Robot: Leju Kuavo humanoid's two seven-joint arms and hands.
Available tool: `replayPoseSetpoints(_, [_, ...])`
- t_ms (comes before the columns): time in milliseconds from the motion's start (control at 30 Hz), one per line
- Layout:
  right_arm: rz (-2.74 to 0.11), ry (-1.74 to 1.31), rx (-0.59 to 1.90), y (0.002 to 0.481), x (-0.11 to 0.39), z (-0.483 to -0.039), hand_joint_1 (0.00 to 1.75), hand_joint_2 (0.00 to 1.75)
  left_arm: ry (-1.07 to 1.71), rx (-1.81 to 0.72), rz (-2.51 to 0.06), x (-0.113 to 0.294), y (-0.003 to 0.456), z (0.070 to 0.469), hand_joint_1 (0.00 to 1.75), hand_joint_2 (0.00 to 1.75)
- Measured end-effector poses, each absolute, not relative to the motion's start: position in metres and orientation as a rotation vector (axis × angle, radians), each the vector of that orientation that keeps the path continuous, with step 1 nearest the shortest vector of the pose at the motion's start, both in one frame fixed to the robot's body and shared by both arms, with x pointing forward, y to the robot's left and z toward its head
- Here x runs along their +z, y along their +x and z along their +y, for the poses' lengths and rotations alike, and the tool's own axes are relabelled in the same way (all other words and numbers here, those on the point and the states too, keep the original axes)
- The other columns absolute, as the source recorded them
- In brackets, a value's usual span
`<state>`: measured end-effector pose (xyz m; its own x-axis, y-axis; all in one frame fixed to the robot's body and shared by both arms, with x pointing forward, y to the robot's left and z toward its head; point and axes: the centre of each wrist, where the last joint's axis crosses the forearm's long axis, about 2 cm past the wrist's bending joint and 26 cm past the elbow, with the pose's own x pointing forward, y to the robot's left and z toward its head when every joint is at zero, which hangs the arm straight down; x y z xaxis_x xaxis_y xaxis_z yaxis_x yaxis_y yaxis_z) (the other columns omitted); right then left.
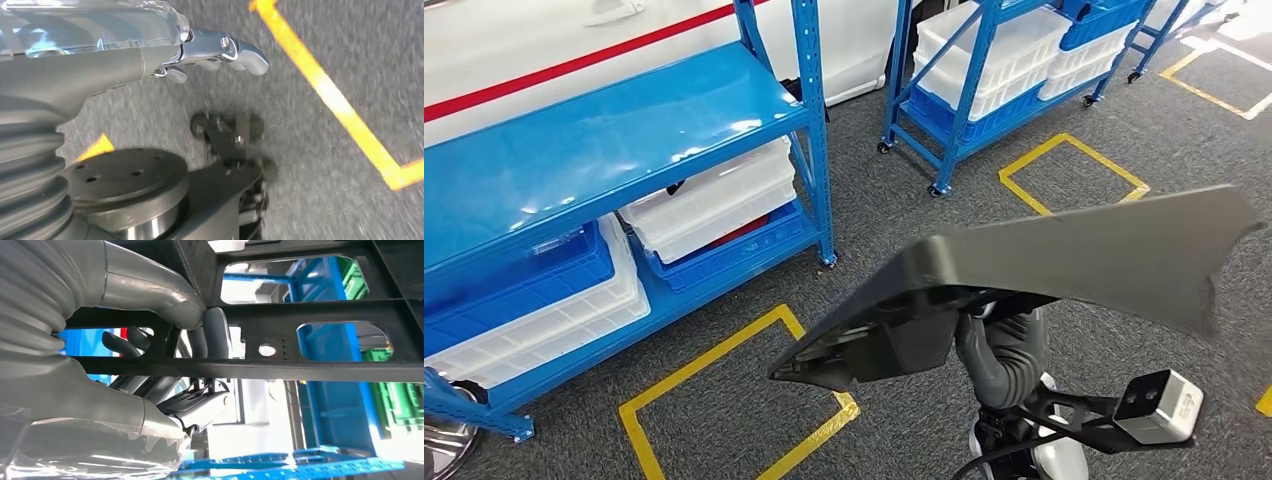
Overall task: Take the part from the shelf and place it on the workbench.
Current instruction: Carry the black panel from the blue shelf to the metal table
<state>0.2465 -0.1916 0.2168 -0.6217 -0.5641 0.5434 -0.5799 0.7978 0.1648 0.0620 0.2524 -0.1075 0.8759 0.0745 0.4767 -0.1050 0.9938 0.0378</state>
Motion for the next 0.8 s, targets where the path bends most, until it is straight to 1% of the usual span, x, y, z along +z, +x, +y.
replayPoseSetpoints(267, [-2.374,0.836,0.022,0.239,0.205,-0.195,1.75,1.75,0.069,0.088,-0.492,-0.108,0.060,0.251,0.00,1.75])
replayPoseSetpoints(800, [-2.395,0.872,0.018,0.246,0.204,-0.195,1.75,1.75,0.101,0.092,-0.539,-0.108,0.065,0.263,0.00,1.75])
